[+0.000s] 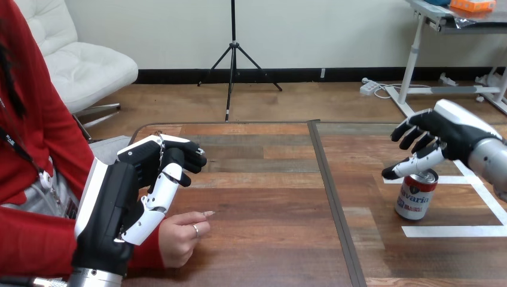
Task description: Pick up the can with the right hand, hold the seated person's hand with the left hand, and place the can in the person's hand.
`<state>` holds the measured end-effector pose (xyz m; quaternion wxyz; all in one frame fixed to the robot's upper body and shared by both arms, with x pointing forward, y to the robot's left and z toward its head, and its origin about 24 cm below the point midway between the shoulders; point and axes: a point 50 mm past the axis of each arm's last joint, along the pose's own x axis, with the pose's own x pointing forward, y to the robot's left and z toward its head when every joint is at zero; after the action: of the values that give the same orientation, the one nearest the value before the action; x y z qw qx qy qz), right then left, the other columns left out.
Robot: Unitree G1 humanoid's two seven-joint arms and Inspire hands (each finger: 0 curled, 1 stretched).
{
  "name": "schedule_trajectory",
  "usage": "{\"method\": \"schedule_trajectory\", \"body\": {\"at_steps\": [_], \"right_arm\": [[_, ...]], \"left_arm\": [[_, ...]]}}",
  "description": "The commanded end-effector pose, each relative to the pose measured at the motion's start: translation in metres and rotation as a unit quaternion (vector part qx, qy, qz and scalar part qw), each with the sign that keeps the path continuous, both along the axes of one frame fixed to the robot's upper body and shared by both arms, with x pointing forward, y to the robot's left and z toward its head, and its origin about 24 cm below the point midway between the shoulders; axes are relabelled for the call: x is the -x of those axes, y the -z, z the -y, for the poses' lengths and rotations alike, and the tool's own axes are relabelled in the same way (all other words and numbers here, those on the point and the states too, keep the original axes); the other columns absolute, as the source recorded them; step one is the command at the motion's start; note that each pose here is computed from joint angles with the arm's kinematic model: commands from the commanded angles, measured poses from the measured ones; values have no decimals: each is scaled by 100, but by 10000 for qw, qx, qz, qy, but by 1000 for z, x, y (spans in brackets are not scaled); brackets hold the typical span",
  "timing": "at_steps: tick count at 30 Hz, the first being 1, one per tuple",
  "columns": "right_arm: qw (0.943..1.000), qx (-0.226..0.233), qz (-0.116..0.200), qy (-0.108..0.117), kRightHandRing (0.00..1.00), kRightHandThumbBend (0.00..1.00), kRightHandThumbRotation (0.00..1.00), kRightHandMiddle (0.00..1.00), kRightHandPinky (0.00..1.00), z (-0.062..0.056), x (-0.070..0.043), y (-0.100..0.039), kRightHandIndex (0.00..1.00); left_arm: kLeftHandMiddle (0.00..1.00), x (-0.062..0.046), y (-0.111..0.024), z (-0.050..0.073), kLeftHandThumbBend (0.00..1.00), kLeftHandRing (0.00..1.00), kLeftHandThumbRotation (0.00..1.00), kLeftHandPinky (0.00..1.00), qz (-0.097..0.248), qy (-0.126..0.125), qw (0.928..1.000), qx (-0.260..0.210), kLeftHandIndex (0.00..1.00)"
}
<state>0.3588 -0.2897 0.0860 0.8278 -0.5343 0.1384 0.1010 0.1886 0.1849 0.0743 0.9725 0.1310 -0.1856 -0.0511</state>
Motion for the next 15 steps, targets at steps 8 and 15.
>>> {"method": "schedule_trajectory", "body": {"at_steps": [8,15], "right_arm": [[9999,45,125,-23,77,100,40,80,71,-5,-10,-15,81],[9999,115,27,65,80,100,42,82,72,-2,-9,-13,83]], "left_arm": [[56,-4,-14,0,8,57,67,47,389,40,9992,-45,54],[56,-3,-13,0,8,57,66,47,378,43,9992,-74,54]]}}
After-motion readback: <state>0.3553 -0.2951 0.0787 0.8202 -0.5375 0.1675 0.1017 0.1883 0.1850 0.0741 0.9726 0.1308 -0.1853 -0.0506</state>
